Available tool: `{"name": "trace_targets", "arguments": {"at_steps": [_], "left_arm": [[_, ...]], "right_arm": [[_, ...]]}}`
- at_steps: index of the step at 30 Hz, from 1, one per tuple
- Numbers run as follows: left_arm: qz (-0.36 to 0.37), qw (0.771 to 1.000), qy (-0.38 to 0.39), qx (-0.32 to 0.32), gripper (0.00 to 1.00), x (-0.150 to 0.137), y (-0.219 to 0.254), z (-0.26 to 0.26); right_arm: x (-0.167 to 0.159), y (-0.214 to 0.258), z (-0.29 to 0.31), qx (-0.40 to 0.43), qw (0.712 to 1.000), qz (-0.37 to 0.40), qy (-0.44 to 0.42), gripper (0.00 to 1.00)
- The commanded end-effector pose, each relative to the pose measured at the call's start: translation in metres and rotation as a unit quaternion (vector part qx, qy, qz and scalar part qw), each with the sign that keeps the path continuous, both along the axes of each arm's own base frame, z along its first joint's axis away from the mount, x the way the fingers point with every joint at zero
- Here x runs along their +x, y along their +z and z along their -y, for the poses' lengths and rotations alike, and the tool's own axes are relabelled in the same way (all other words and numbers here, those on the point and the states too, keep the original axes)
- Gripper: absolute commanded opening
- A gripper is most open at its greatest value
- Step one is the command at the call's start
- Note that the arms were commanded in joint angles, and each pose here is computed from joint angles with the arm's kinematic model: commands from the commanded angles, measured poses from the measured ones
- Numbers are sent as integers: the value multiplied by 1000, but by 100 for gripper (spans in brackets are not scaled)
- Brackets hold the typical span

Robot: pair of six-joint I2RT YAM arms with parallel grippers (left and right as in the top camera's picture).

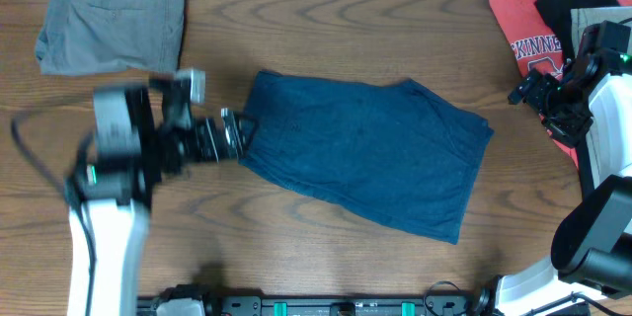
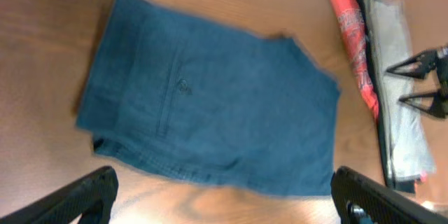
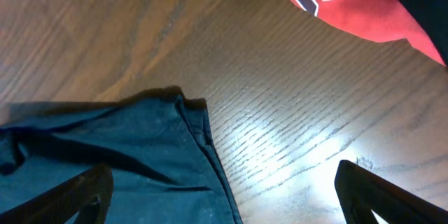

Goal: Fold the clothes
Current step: 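Retract the right arm and reach the left gripper to the shorts' left edge, then grasp the shorts' left edge with the left gripper and fold it rightward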

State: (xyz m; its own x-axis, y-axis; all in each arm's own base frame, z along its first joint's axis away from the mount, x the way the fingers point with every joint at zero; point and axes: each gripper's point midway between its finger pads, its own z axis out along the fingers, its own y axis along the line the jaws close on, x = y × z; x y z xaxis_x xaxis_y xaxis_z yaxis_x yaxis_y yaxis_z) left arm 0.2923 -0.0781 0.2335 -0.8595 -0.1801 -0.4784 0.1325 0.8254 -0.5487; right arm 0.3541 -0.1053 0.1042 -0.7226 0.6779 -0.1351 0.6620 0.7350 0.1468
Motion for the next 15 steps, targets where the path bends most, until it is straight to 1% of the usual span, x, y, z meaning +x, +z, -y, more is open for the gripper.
{"name": "trace_targets", "arguments": {"at_steps": [1, 2, 5, 8, 15], "left_arm": [[-6, 999, -28, 35, 98, 31, 2, -6], [-16, 999, -29, 34, 98, 41, -5, -7], [-52, 997, -18, 52, 98, 57, -35, -15], [-89, 994, -11, 68, 97, 67, -65, -22], [-133, 989, -13, 64, 98, 86, -115, -24]], "right_arm": [[2, 1, 0, 0, 1000, 2, 5, 99], [2, 1, 0, 0, 1000, 2, 5, 99], [2, 1, 0, 0, 1000, 2, 5, 99], [2, 1, 0, 0, 1000, 2, 5, 99], [2, 1, 0, 0, 1000, 2, 5, 99]]}}
